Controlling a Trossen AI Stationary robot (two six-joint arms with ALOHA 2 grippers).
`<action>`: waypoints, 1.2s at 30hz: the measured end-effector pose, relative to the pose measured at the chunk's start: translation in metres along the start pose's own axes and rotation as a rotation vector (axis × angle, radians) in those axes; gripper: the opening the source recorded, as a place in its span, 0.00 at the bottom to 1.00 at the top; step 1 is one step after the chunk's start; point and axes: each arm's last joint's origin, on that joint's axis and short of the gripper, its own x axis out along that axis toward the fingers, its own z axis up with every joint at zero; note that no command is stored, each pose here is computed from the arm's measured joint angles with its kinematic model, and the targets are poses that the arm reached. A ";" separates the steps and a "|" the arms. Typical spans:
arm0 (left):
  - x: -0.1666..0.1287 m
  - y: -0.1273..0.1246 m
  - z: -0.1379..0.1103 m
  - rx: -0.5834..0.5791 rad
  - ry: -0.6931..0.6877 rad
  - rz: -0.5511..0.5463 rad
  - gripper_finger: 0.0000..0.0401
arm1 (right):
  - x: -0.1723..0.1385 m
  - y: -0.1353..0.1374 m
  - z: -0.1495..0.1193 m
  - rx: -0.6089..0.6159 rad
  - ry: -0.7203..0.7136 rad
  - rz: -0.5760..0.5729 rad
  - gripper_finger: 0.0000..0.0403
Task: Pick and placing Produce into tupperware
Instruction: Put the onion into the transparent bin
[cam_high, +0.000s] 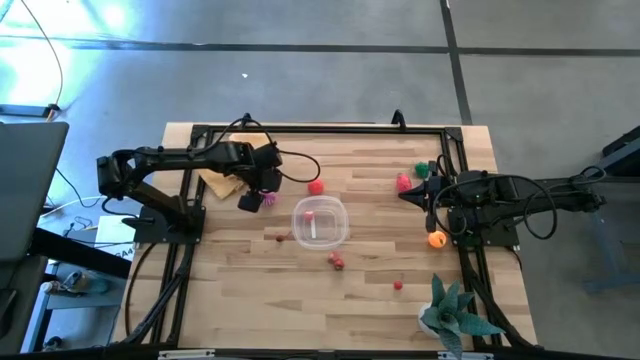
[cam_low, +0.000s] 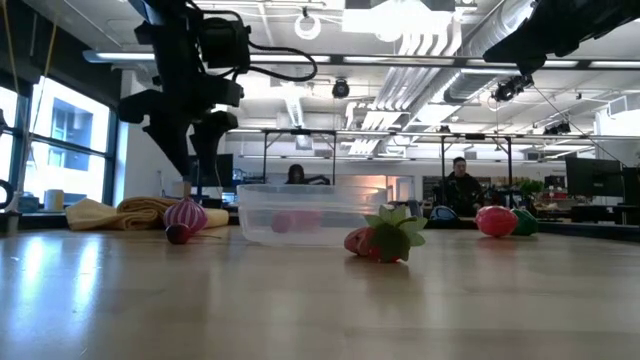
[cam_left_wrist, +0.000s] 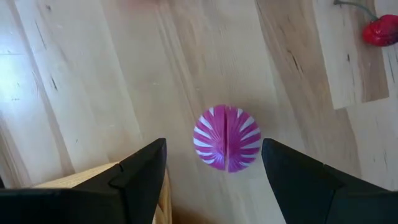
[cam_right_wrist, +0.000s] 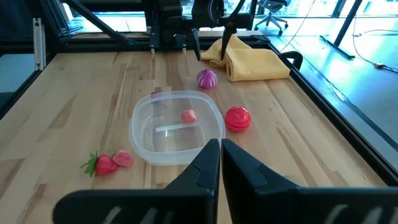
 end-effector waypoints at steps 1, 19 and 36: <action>0.001 0.000 0.000 0.000 0.001 0.000 0.64 | 0.000 0.000 0.000 0.000 0.000 0.000 0.02; 0.009 0.002 0.000 -0.004 0.024 -0.026 0.64 | 0.000 0.000 0.000 0.000 0.000 0.000 0.02; 0.017 0.003 0.002 0.072 0.023 -0.064 0.64 | 0.000 0.000 0.000 0.000 0.000 0.000 0.02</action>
